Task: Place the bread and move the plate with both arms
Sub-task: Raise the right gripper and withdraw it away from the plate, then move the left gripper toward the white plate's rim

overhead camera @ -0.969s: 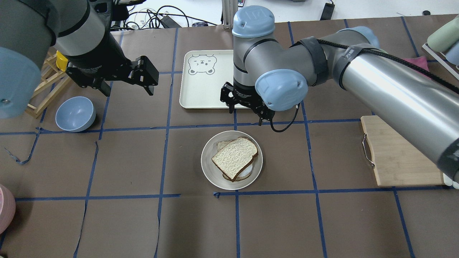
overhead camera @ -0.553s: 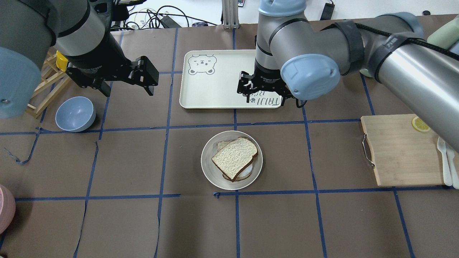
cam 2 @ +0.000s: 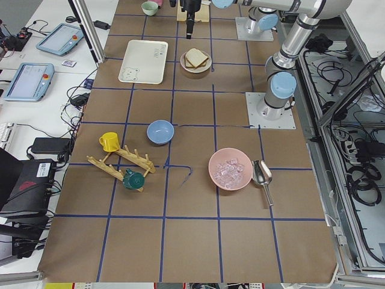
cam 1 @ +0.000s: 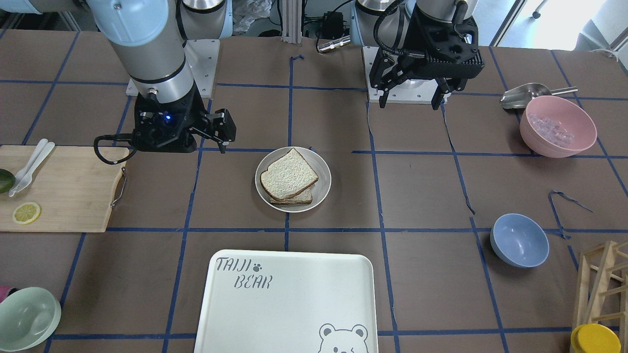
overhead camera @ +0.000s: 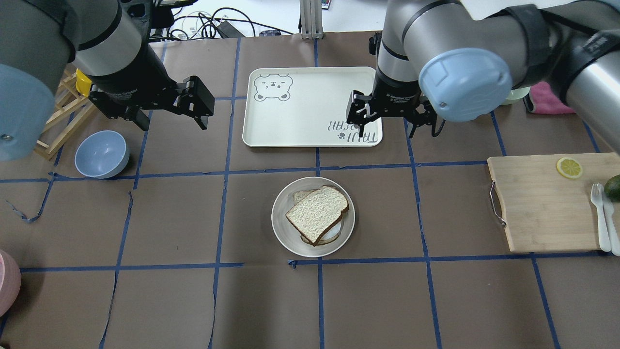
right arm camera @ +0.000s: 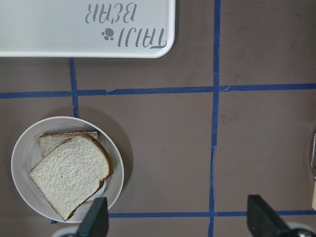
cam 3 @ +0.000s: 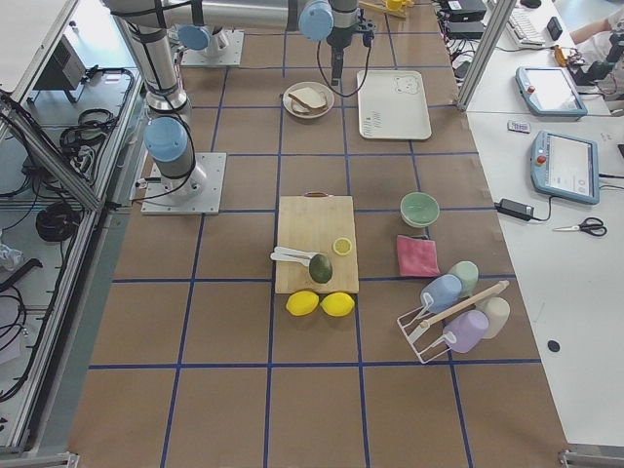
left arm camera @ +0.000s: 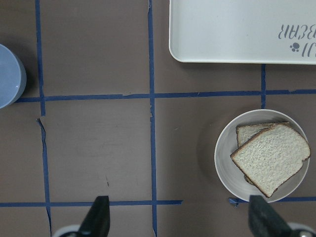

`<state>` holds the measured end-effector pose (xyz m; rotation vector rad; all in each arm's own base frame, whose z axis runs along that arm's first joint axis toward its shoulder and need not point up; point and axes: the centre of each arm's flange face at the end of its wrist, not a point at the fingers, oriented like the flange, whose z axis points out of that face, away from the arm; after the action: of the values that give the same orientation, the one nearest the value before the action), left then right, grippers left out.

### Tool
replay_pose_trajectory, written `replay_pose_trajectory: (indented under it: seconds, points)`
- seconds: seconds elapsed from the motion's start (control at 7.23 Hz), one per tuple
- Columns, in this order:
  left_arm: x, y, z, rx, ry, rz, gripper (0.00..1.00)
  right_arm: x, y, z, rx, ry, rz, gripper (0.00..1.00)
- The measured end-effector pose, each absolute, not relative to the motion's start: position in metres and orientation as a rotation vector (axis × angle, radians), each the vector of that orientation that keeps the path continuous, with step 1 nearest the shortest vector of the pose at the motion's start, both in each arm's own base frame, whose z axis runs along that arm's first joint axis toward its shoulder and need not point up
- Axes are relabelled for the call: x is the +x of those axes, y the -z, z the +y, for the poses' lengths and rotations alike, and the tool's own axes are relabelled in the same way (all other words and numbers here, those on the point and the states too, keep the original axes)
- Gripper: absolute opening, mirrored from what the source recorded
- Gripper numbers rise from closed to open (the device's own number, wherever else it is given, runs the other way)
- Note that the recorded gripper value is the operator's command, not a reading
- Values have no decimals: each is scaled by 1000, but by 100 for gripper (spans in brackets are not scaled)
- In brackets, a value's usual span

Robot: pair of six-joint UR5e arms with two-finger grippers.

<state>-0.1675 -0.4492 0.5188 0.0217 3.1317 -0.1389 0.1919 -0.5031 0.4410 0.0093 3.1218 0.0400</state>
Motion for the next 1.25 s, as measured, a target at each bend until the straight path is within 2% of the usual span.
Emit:
replay_pose_trajectory:
  seconds: [0.42,1.25]
  points:
    - [-168,-519,-449,22,139,3132,100,137,-471,-501,22,34,3116,100]
    - [-167,-518,-449,22,136,3131,100,135,-496,-476,-41,50,3102,100]
